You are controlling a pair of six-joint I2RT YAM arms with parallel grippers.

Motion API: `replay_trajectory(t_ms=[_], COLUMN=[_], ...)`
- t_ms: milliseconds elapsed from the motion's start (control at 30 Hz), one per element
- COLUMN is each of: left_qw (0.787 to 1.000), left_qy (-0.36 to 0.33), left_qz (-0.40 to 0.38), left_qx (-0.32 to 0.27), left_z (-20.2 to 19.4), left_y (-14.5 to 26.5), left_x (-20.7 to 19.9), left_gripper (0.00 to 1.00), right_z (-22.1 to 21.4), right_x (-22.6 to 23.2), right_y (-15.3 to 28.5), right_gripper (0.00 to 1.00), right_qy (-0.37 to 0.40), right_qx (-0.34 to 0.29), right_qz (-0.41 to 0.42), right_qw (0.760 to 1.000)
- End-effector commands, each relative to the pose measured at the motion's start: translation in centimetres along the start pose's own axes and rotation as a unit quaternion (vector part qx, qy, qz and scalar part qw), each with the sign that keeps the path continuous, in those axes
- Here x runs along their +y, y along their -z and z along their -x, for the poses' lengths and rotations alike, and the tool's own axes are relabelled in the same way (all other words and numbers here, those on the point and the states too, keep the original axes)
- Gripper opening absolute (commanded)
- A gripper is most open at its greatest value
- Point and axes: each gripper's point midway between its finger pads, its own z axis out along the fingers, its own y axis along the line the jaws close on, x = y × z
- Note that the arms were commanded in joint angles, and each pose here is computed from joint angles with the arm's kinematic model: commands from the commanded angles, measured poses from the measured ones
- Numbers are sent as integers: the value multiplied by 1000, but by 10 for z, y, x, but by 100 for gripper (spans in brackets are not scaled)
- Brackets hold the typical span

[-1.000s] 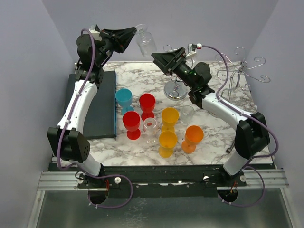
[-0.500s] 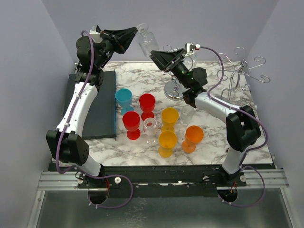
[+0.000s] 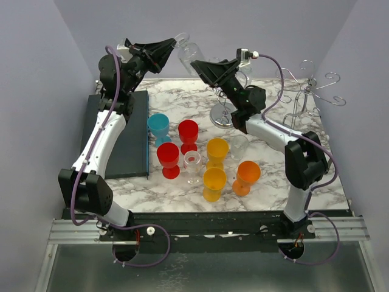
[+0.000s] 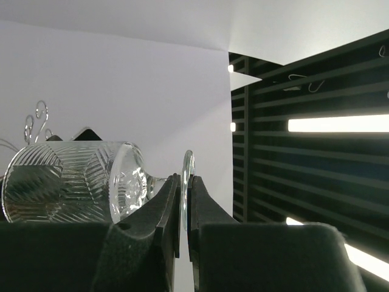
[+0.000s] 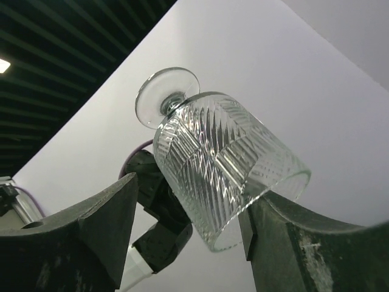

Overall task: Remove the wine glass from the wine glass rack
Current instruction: Place the wine glass at the center of the board.

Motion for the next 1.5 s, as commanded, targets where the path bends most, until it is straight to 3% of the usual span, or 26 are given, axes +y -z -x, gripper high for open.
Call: replay_trajectory(t_ms=[0,100,367,433,600,767,967,1067,1333,1467], left_qw=[997,997,998,998,998,992,969,948,860,833], left_qy=[29,33,5,-3,-45,-117,-225,-284,-450,-493], left_qz=[-55,-57,-51,-45,-29,23,106,143,216,226], left_qx=[36,39,46,50,46,33,1,-16,-101,-114], left_z=[-29,-31,-37,-38,-37,-30,-13,-6,18,18], left_y=[15,17,21,22,27,32,46,60,103,115], left_x=[-34,-35,-27,-20,-3,27,64,75,59,47], left_gripper=[0,0,0,12,57,86,99,99,99,99], right_z=[0,3,12,15,22,29,24,18,-1,-12], right_x=[30,40,62,65,68,71,65,63,59,61], right_y=[-5,-7,-4,-1,2,7,20,31,72,85], right_gripper=[64,52,7,1,1,1,1,0,1,1], right_qy=[2,8,37,49,91,123,139,146,135,121], right_qx=[5,3,-12,-17,-16,-2,64,108,211,256], right_qz=[70,79,77,65,-2,-79,-190,-234,-333,-352], right_qw=[998,997,996,997,996,989,970,955,909,892])
